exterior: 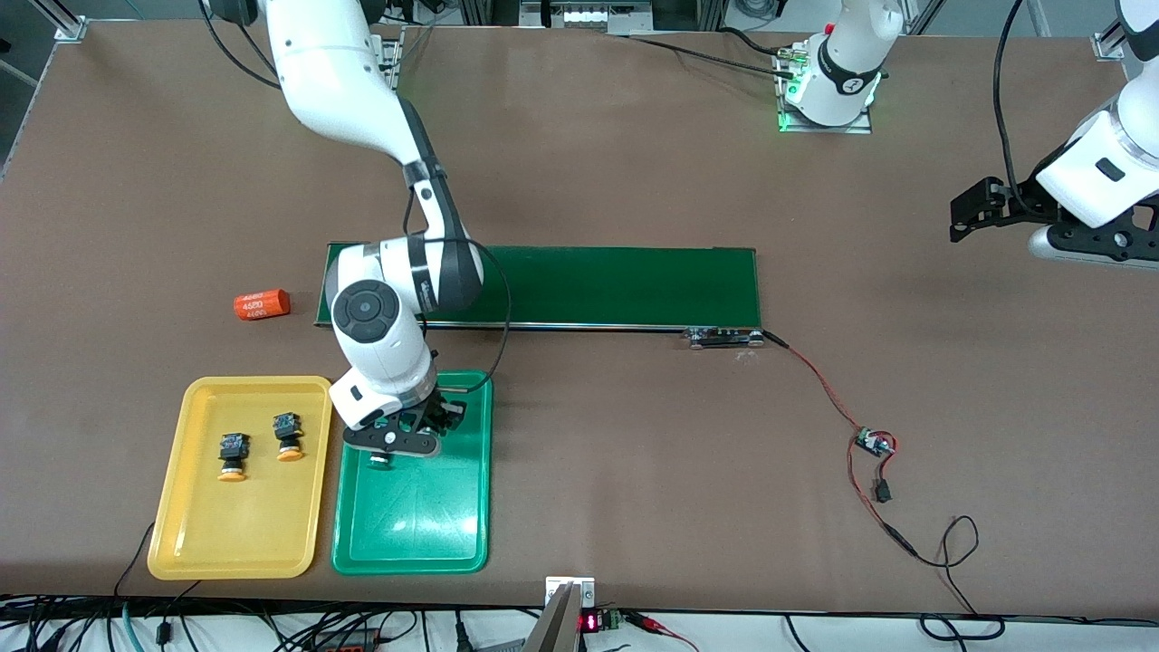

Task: Sort buttons by color to trays
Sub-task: 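Lower the green button into the green tray and open the right gripper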

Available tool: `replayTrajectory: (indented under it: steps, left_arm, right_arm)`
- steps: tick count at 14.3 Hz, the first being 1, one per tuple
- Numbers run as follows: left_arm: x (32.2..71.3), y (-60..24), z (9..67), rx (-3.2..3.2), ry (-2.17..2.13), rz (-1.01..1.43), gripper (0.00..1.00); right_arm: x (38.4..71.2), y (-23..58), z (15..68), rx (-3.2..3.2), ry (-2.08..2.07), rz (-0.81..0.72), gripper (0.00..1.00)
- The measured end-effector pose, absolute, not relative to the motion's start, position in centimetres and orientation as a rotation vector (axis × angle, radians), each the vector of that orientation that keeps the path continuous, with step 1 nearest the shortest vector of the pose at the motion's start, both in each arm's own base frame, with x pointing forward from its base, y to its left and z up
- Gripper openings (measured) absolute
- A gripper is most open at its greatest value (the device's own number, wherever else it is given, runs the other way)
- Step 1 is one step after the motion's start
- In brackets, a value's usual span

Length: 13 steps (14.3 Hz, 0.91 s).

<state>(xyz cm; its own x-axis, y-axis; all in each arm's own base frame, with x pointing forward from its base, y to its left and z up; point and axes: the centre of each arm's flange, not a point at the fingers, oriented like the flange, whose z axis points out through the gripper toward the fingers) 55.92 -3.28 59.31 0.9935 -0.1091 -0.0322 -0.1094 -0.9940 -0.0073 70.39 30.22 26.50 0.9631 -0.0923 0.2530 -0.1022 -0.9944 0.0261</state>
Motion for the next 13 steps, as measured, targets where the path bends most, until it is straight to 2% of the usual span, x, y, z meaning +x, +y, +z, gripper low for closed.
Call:
replayTrajectory:
  steps: [4,7,9,11,13]
  left_arm:
    - [55.9,-3.3,59.3,-3.127,0.171,0.051,1.00]
    - [56.0,-3.3,59.2,-3.127,0.171,0.052,1.00]
    - [56.0,-3.3,59.2,-3.127,0.171,0.053,1.00]
    - [56.0,-3.3,59.2,-3.127,0.171,0.053,1.00]
    - [56.0,-3.3,59.2,-3.127,0.171,0.053,1.00]
  right_arm:
    - [70.7,30.6,21.3,3.059,-0.111,0.457,0.41]
    - [71.9,27.6,19.8,3.049,-0.093,0.457,0.41]
    - [72.6,26.4,19.7,3.081,-0.130,0.449,0.54]
    - [73.3,26.0,21.7,3.106,-0.153,0.447,0.74]
    - [73.2,26.0,25.8,3.130,-0.166,0.355,0.93]
